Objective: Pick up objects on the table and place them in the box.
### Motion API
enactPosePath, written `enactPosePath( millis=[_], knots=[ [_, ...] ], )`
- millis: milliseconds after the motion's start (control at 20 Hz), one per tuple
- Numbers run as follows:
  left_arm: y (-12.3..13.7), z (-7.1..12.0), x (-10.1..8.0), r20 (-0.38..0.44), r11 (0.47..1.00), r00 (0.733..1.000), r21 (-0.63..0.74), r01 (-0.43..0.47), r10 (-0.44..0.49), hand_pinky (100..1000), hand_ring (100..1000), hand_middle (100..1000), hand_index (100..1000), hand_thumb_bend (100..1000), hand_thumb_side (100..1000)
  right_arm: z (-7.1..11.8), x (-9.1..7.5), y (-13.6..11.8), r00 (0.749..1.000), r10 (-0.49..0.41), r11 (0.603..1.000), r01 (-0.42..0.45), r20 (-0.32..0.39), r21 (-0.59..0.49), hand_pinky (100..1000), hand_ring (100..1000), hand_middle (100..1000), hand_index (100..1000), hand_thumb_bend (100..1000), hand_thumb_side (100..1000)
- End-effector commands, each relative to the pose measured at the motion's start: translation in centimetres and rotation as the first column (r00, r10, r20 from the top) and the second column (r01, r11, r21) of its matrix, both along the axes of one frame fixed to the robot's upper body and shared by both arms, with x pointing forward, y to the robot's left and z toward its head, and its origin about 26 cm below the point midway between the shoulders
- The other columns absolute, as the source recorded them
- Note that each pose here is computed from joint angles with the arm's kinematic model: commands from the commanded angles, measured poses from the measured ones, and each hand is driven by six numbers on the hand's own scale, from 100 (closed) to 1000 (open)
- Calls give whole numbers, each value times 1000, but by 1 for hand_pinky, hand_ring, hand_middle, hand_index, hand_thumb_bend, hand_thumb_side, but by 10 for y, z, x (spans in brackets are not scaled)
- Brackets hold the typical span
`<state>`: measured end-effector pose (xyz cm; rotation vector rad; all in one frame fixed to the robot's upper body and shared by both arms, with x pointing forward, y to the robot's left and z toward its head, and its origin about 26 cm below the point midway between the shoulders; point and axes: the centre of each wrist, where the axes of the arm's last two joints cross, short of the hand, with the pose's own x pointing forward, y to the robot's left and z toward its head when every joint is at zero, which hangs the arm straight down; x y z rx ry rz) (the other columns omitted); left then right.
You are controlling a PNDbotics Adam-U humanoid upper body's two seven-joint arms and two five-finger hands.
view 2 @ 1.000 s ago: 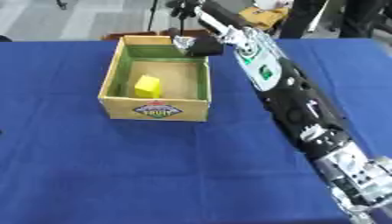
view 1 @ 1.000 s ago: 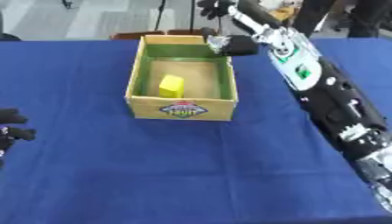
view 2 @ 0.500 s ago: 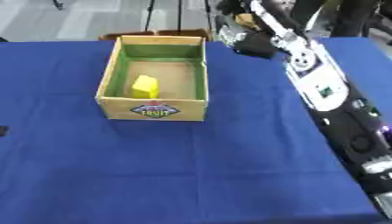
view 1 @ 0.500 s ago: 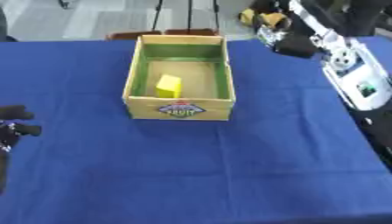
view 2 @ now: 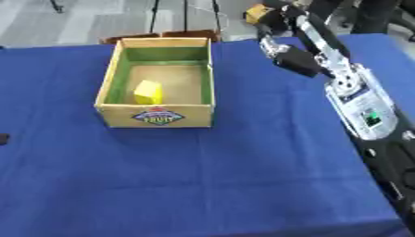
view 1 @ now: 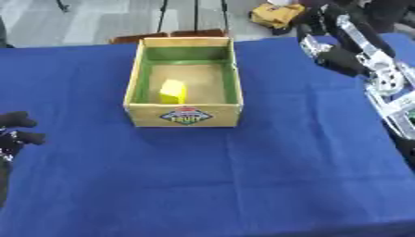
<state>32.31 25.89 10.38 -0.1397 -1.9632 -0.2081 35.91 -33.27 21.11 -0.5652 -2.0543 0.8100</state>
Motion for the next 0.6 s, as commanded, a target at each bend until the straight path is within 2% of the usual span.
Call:
enactPosePath(
  millis=[50,600],
  knots=[
    [7,8,-1,25,1000,1000,21,-15,15,718,501,587,720,763,916,12,-4,-2,999,-5,1000,5,38,1,860,785,740,961,100,634],
    [8,8,-1,27,1000,999,20,-18,17,718,500,587,720,762,915,0,-7,1,1000,-6,999,5,15,35,861,783,734,963,100,647]
  ],
)
